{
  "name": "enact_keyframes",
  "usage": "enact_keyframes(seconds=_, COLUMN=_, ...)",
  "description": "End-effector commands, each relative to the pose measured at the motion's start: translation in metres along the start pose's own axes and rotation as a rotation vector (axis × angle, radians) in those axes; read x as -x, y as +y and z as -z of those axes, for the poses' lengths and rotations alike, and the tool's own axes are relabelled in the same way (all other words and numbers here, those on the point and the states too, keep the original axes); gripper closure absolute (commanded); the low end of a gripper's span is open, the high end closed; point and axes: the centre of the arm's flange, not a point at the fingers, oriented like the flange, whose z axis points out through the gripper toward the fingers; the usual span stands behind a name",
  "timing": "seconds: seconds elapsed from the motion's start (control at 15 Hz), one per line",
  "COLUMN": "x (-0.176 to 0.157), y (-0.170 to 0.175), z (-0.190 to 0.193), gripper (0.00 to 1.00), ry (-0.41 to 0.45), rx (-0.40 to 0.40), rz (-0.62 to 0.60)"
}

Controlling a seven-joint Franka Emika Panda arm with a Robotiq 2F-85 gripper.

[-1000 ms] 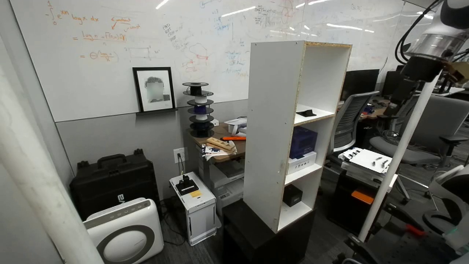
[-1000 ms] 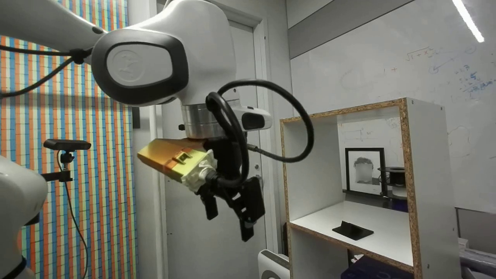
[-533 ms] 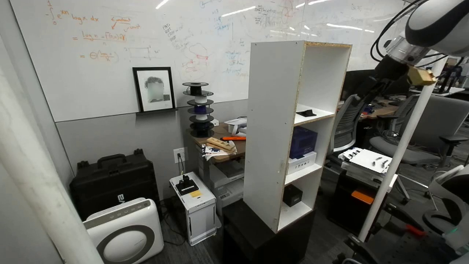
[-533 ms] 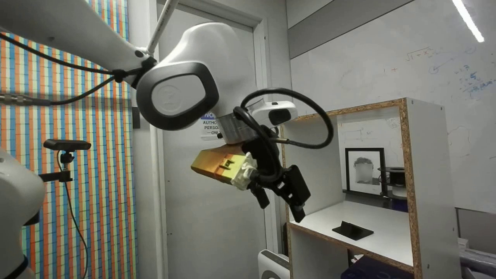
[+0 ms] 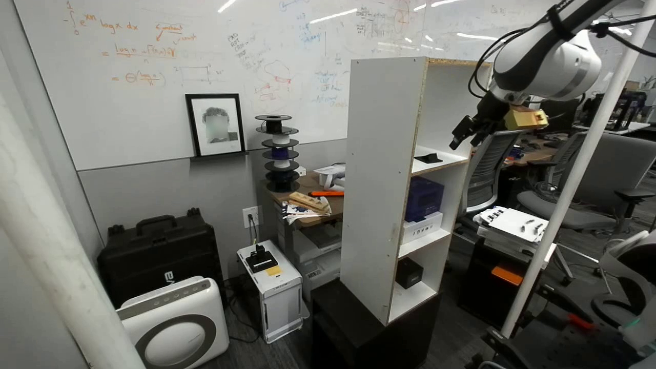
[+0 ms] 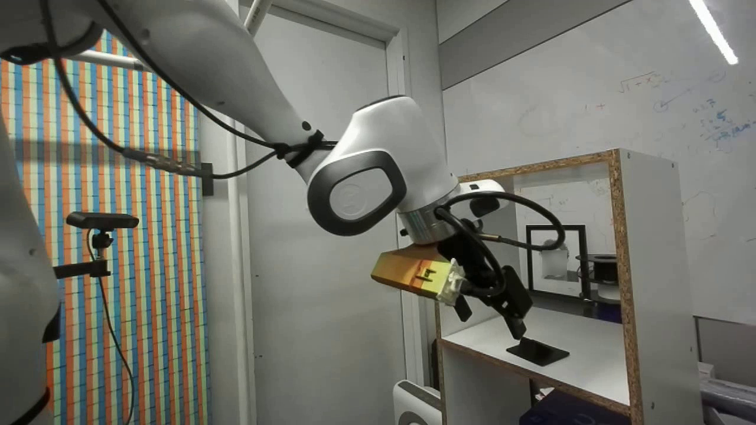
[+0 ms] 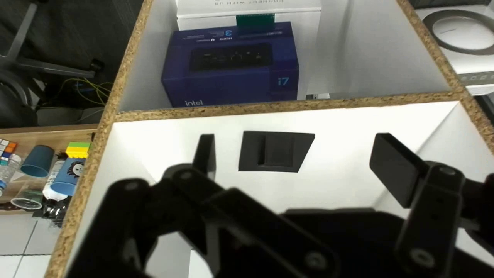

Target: Put the black object on top of the shelf.

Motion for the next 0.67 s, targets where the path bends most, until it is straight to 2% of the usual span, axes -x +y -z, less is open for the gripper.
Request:
enact_keyframes(seconds=0.0, x=-0.049, y=0.008, z=-0.041, gripper=0.00, ry=0.026, rx=0.025, rz=-0.048)
enact_keyframes(seconds=0.33, x=-0.075, y=0.005, z=-0.074, gripper=0.00, ry=0.039, rx=0.043, rz=-0.101)
enact_keyframes(seconds=0.4, x=-0.078, y=0.004, z=-0.079, gripper=0.25, ry=0.041, rx=0.043, rz=-0.107)
enact_keyframes(seconds=0.47, x=-0.080, y=0.003, z=-0.084, gripper=0.27, ry=0.043, rx=0.046, rz=-0.109)
enact_keyframes(seconds=0.6, x=-0.083, y=0.001, z=-0.095, gripper=0.42, ry=0.042, rx=0.056, rz=-0.107)
